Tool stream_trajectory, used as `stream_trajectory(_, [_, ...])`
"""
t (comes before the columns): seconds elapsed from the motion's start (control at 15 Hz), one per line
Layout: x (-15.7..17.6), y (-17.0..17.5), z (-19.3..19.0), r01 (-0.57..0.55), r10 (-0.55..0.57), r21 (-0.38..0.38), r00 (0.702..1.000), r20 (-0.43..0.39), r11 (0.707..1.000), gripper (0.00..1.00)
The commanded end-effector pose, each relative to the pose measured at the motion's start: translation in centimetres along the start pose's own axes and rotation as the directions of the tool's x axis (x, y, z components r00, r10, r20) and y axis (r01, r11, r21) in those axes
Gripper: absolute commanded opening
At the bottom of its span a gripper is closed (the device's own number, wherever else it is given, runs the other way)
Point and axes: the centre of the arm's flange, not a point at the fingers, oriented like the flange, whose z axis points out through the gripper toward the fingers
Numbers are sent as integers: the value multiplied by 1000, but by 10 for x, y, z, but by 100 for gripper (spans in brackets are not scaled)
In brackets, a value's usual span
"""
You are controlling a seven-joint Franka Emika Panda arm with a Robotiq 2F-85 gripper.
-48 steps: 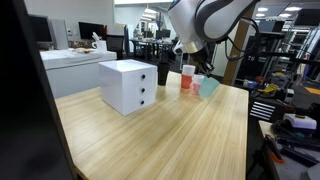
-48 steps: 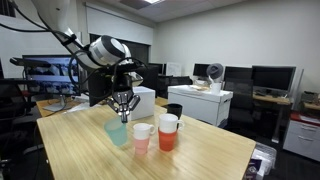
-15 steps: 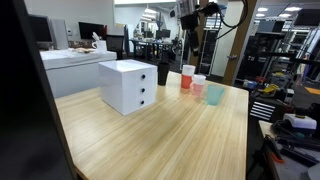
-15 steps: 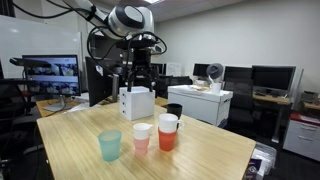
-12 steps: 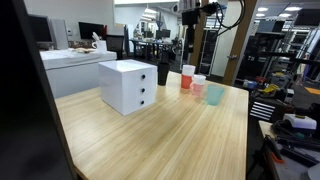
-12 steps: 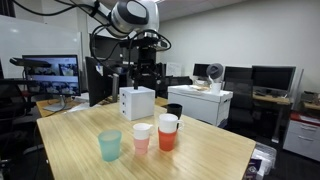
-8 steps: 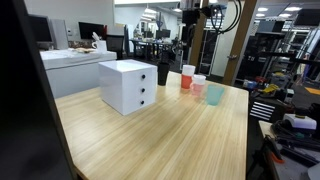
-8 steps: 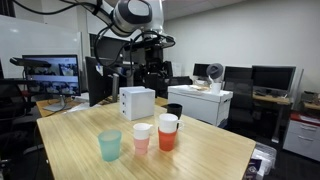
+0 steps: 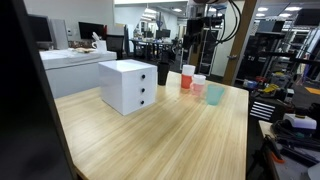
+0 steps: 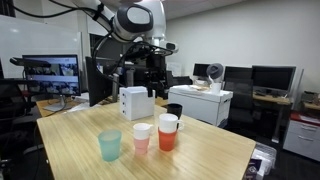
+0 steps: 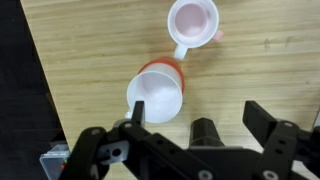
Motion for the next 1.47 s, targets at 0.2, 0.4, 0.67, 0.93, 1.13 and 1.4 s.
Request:
stream_trajectory(0.2, [-15, -1, 7, 35, -34, 21, 998, -57, 999, 100])
stream_trajectory(0.4, [-22, 0, 9, 101, -97, 45, 993, -70, 994, 100])
stream_trajectory(0.67, [-32, -5, 9, 204, -202, 44, 979, -38, 978, 100])
stream_trajectory(0.93, [-18, -5, 14, 177, -176, 21, 984, -31, 984, 100])
stream_trajectory(1.13, [-18, -6, 13, 178, -177, 21, 984, -32, 984, 100])
stream_trajectory(1.4, [-18, -6, 13, 178, -177, 21, 984, -32, 984, 100])
